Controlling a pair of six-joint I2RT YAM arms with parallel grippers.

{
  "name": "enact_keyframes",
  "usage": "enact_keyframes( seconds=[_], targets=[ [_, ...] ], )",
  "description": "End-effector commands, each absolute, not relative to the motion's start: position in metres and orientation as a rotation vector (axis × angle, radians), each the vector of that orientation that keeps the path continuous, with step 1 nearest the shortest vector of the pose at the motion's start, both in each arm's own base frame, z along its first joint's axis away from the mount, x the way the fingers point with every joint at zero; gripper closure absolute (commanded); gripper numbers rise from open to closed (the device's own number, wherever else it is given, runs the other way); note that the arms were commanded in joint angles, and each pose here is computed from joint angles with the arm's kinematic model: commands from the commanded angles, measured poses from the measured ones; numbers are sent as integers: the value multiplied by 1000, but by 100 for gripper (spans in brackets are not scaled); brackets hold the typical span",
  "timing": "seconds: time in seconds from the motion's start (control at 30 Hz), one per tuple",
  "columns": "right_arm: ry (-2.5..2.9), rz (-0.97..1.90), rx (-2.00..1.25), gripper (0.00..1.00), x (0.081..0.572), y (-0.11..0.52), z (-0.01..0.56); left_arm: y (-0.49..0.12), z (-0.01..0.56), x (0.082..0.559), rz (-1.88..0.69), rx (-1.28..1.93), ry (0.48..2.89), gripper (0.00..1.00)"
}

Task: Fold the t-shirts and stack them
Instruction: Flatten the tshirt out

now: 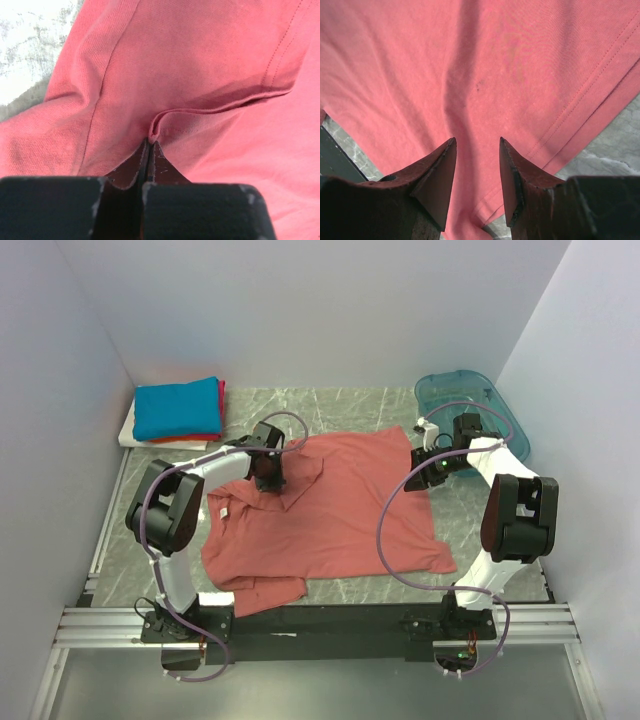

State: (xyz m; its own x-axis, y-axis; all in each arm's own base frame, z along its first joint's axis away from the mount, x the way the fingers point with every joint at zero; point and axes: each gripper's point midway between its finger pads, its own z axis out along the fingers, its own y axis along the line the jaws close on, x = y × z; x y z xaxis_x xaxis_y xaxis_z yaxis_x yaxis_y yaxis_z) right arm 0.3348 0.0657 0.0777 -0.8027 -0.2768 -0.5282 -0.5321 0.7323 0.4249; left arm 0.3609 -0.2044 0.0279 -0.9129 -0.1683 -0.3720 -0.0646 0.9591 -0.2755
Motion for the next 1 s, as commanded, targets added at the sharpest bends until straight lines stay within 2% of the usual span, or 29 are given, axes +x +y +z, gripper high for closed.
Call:
enact_keyframes(
  seconds=[0.0,0.47,0.7,0.97],
  targets=[
    [2462,805,-638,53,335,66,88,-212,58,374,-417,-147,2634,100],
    [2472,752,-647,53,342,59,86,-204,131,380,-442,-99,2502,100],
    [2526,367,-593,53,392,13,78,-154,158,397,-374,-159,2414,100],
    [2571,284,-602,50,414,22,63,-132,179,410,-370,-183,2351,100]
  ],
)
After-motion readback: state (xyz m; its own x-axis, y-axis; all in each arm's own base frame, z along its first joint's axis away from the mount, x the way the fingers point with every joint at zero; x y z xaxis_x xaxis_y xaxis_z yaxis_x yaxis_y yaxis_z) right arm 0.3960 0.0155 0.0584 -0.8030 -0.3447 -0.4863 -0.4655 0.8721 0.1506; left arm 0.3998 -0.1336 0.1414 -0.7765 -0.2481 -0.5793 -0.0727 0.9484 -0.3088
